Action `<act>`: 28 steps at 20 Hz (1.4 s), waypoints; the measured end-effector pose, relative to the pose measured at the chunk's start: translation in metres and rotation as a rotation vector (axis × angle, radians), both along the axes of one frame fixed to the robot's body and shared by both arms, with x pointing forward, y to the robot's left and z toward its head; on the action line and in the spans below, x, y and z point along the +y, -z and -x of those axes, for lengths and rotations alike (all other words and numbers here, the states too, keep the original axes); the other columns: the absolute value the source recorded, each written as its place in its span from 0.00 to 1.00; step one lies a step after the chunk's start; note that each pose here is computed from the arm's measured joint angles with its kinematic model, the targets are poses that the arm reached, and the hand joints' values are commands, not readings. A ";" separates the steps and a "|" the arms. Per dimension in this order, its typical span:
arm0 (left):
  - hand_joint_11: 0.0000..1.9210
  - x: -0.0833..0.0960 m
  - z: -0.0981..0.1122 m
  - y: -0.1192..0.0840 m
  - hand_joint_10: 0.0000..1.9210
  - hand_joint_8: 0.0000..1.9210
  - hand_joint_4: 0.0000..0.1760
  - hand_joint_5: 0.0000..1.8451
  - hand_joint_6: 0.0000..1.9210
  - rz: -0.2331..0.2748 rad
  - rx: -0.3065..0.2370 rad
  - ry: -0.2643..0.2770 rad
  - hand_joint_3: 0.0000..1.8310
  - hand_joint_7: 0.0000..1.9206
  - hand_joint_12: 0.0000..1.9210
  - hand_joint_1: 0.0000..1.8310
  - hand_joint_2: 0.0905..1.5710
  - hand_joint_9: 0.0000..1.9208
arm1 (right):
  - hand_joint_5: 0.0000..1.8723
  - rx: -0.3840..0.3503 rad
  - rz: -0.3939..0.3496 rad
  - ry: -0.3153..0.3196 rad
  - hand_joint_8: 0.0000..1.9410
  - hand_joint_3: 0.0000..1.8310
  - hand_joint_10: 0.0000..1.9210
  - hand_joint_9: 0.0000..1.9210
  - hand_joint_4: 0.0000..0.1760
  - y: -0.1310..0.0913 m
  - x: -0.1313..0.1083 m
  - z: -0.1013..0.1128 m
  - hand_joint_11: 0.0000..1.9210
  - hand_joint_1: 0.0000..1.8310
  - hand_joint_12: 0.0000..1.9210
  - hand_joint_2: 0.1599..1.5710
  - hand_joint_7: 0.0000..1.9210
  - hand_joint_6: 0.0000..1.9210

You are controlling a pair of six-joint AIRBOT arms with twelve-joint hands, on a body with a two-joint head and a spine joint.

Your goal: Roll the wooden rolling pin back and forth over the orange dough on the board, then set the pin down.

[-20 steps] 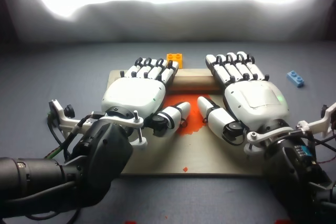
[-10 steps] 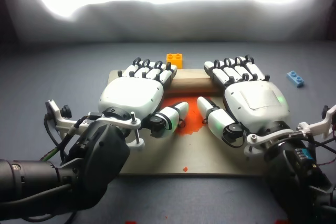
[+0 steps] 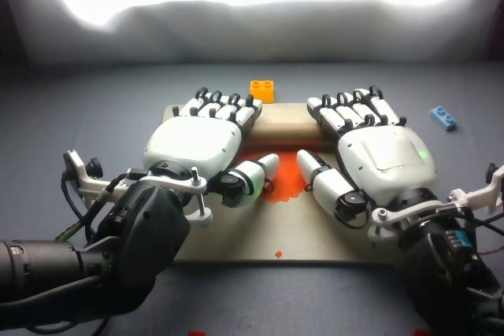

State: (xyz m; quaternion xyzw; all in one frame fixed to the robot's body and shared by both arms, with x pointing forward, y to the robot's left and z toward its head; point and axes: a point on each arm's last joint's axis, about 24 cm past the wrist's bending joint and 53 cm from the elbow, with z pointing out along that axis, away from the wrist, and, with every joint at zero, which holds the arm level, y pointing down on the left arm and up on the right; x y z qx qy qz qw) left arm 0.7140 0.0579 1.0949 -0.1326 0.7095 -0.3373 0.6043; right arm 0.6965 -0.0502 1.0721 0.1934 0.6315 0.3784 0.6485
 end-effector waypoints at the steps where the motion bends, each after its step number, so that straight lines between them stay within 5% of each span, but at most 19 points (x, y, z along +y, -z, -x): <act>1: 0.00 0.001 0.001 0.000 0.00 0.00 0.00 0.09 0.00 0.000 0.004 0.001 0.00 0.09 0.11 0.00 0.95 0.06 | 0.14 -0.002 0.002 0.000 0.00 0.00 0.01 0.11 0.00 0.000 0.000 0.000 0.00 0.00 0.23 0.98 0.17 0.02; 4: 0.00 0.003 0.002 -0.001 0.00 0.00 0.00 0.09 0.00 -0.003 0.007 0.001 0.00 0.10 0.18 0.00 0.95 0.08 | 0.15 -0.005 0.008 -0.001 0.00 0.00 0.01 0.12 0.00 0.001 -0.001 0.003 0.00 0.00 0.32 0.98 0.18 0.02; 14: 0.00 0.003 0.012 0.000 0.00 0.00 0.00 0.09 0.00 -0.001 0.017 0.012 0.00 0.09 0.16 0.00 0.95 0.07 | 0.15 -0.021 0.033 0.012 0.00 0.00 0.01 0.13 0.00 0.002 -0.004 0.013 0.00 0.00 0.35 0.99 0.19 0.02; 23: 0.00 0.007 0.016 -0.009 0.00 0.00 0.00 0.10 0.00 0.007 -0.011 0.011 0.00 0.10 0.15 0.00 0.95 0.08 | 0.15 -0.031 0.071 0.029 0.00 0.00 0.01 0.13 0.00 0.004 -0.005 0.021 0.00 0.00 0.28 0.99 0.18 0.01; 28: 0.00 0.018 0.027 0.001 0.00 0.00 0.00 0.10 0.00 0.029 0.003 -0.011 0.00 0.10 0.17 0.00 0.95 0.07 | 0.16 -0.033 0.082 0.044 0.00 0.00 0.01 0.13 0.00 0.005 -0.007 0.025 0.00 0.00 0.36 0.99 0.18 0.01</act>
